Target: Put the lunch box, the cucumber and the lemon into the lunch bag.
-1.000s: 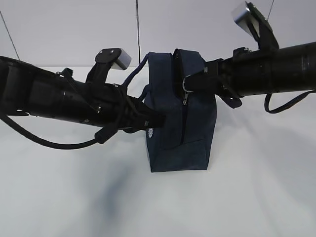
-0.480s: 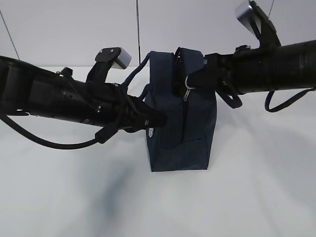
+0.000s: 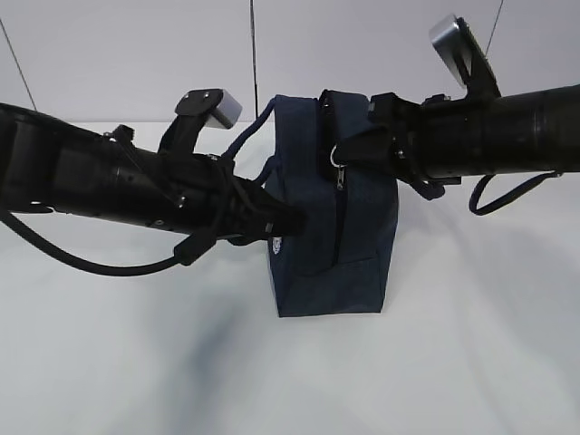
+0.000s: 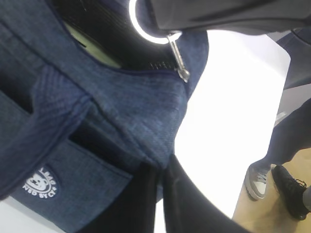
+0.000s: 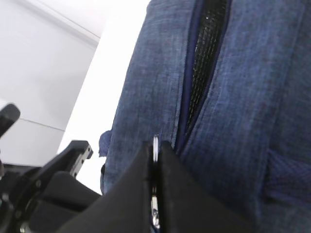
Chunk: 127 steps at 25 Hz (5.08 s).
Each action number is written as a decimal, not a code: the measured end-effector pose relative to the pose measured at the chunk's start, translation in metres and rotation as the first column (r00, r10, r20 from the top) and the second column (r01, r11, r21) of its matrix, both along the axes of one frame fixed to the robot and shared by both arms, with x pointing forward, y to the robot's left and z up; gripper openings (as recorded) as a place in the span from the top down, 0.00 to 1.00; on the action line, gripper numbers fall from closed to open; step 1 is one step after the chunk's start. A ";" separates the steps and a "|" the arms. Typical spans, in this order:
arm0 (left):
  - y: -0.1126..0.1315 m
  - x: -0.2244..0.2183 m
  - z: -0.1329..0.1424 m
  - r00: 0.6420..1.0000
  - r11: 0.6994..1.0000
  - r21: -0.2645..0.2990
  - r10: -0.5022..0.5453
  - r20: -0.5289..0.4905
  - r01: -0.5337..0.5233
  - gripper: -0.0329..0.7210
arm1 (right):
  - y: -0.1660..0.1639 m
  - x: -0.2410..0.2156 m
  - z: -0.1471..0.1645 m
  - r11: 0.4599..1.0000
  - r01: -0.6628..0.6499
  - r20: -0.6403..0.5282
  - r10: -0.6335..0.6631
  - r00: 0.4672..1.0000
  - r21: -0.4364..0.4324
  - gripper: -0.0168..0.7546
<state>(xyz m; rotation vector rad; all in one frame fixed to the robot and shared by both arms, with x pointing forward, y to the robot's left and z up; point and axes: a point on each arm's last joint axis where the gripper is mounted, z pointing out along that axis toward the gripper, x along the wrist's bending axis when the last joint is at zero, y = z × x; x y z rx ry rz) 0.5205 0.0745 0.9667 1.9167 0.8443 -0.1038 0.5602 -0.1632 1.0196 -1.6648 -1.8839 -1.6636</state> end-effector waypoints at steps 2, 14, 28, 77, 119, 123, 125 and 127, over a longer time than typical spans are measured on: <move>0.000 0.000 0.000 1.000 1.000 0.000 -0.001 0.001 0.001 0.97 | 0.001 0.002 -0.001 1.000 0.009 -0.014 -0.009 1.000 0.023 0.98; 0.000 0.000 0.000 1.000 1.000 0.005 -0.005 0.004 0.005 0.97 | 0.006 0.020 0.001 0.998 0.014 -0.026 -0.013 1.000 0.058 0.98; 0.000 0.000 0.000 1.000 1.000 0.003 -0.003 0.003 0.003 0.97 | 0.007 0.026 0.010 0.999 0.001 -0.003 -0.001 1.000 0.034 0.98; -0.017 -0.005 -0.044 0.986 0.972 0.232 -0.084 0.147 0.048 0.80 | 0.008 0.020 0.006 0.993 -0.107 -0.004 0.107 0.994 -0.048 0.98; -0.018 -0.005 -0.042 0.986 0.975 0.215 -0.079 0.145 0.047 0.97 | -0.001 0.065 0.020 0.990 0.117 -0.096 -0.109 0.989 0.079 0.98; -0.018 -0.005 -0.042 0.986 0.975 0.215 -0.079 0.145 0.047 0.97 | 0.002 0.082 0.021 0.988 0.124 -0.086 -0.116 0.989 0.090 0.98; -0.018 -0.005 -0.042 0.986 0.975 0.215 -0.079 0.145 0.047 0.97 | 0.003 0.089 0.023 0.988 0.124 -0.076 -0.117 0.990 0.093 0.98; -0.018 -0.005 -0.042 0.986 0.975 0.215 -0.079 0.145 0.047 0.97 | 0.001 0.098 0.025 0.986 0.133 -0.066 -0.127 0.990 0.101 0.98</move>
